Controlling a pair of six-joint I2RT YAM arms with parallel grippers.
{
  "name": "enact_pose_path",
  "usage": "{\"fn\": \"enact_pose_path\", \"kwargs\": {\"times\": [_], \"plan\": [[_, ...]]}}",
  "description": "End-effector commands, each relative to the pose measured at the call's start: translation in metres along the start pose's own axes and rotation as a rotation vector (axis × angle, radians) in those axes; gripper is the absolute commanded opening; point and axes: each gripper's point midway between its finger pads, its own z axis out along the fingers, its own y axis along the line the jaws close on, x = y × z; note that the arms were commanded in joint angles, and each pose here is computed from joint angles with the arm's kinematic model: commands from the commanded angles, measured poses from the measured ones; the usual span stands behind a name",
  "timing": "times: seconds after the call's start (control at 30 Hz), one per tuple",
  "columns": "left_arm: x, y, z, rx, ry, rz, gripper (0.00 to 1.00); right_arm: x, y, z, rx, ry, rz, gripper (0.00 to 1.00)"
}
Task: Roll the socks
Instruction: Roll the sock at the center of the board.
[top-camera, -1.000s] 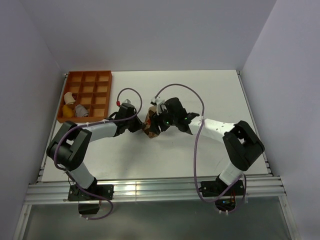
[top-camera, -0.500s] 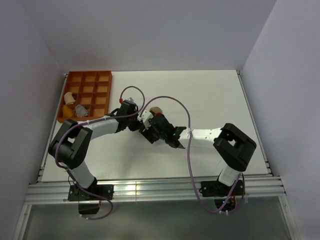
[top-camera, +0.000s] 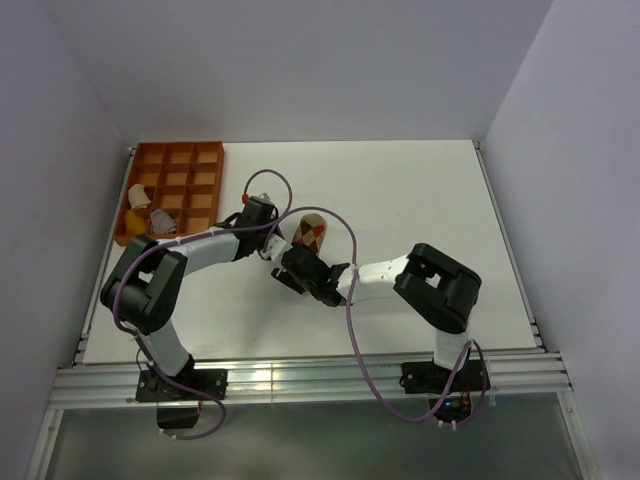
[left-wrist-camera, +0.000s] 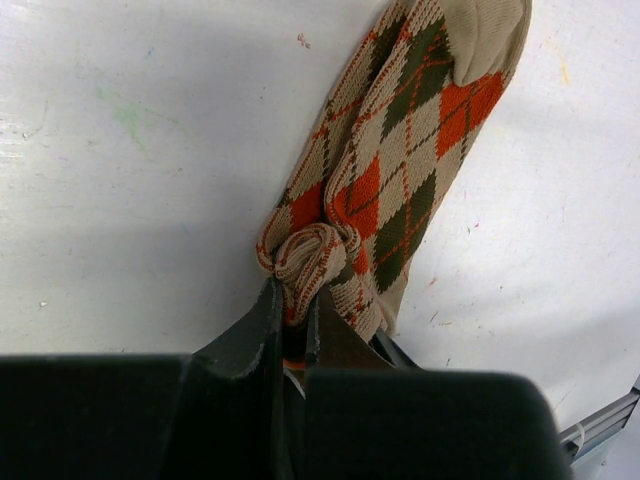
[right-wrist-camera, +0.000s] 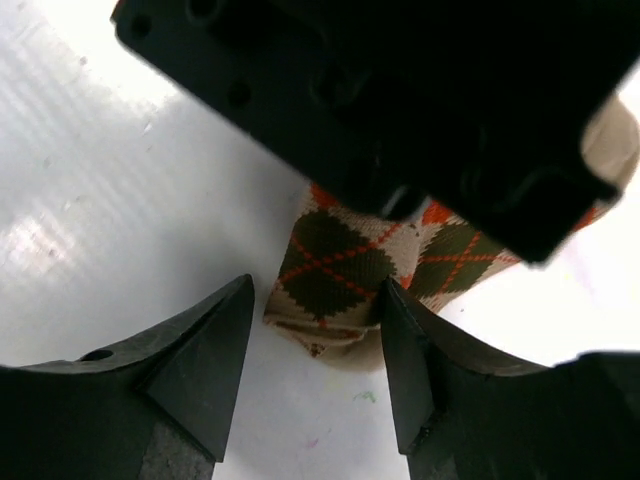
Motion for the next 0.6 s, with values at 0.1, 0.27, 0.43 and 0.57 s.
{"fn": "enact_pose_path", "kwargs": {"times": [0.1, 0.27, 0.43, 0.57], "plan": [[0.008, -0.01, -0.002, 0.034, 0.06, 0.025, 0.0, 0.011, -0.004, 0.015, 0.089, 0.056, -0.048, 0.48], [0.008, -0.01, -0.003, 0.036, 0.061, 0.015, 0.05, 0.013, 0.001, 0.013, 0.055, 0.069, -0.057, 0.13], [-0.008, -0.001, -0.006, 0.01, 0.001, -0.031, 0.27, 0.02, 0.014, 0.009, -0.045, 0.141, -0.055, 0.0], [-0.03, 0.004, -0.02, 0.002, -0.085, -0.076, 0.64, 0.022, 0.028, 0.002, -0.176, 0.189, -0.02, 0.0]]}}
